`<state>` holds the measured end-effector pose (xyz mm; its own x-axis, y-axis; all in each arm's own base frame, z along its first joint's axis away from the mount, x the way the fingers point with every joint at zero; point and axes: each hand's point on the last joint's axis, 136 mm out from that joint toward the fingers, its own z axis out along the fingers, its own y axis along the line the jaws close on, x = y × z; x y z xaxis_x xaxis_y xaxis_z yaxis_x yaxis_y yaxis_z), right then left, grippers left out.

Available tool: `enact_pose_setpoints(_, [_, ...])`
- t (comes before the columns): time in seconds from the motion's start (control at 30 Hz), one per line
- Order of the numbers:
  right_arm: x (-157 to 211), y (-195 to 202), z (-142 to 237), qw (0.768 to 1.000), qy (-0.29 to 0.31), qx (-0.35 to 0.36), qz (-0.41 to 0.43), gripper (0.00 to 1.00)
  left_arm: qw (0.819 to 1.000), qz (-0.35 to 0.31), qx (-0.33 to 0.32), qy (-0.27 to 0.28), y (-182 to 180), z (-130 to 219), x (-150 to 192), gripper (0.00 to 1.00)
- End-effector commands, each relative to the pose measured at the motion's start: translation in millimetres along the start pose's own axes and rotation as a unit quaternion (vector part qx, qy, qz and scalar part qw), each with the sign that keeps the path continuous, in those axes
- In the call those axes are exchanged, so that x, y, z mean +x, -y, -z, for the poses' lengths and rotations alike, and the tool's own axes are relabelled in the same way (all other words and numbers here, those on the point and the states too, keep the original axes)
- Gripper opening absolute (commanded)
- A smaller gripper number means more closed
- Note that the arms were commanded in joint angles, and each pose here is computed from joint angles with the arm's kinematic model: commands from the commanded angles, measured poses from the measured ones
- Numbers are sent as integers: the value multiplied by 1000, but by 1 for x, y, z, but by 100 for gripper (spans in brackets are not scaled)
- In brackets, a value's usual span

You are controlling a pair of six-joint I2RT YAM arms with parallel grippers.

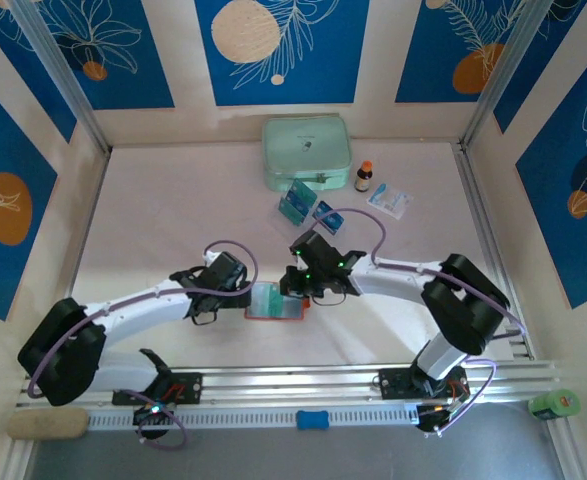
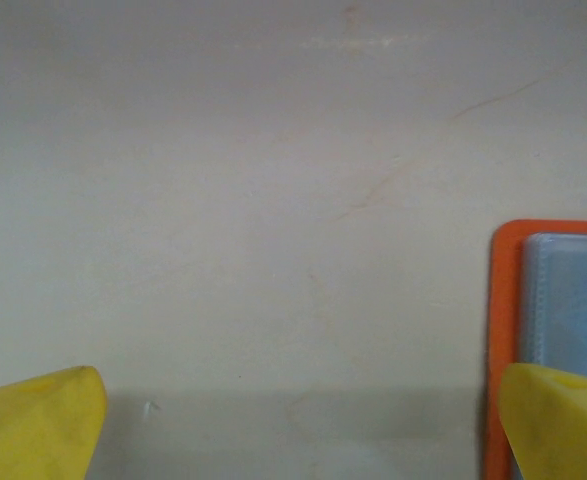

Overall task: Put the credit cards into the card holder
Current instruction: Insert the credit card into the card slot.

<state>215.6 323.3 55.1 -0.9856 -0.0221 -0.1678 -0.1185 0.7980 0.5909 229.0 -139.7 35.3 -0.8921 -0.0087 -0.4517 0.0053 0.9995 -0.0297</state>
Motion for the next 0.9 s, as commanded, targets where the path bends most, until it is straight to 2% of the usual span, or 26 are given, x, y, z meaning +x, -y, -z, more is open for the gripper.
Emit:
enact_pose_setpoints(0.0, [10, -4, -8, 999, -36, 9, 19, 5, 999, -5, -22, -27, -10, -8, 13, 100])
enact_pose_setpoints(0.43, [17, 0, -38, 996, -73, 46, 24, 1, 998, -17, -19, -62, -7, -24, 29, 100])
enact_pose_setpoints(0.7, [15, -24, -54, 996, -85, 24, 32, 0, 998, -16, -18, -66, -8, -27, 33, 100])
enact_pose_setpoints(0.87, [8, -36, -41, 996, -72, 12, 44, 0, 998, -15, -16, -66, -8, -26, 33, 100])
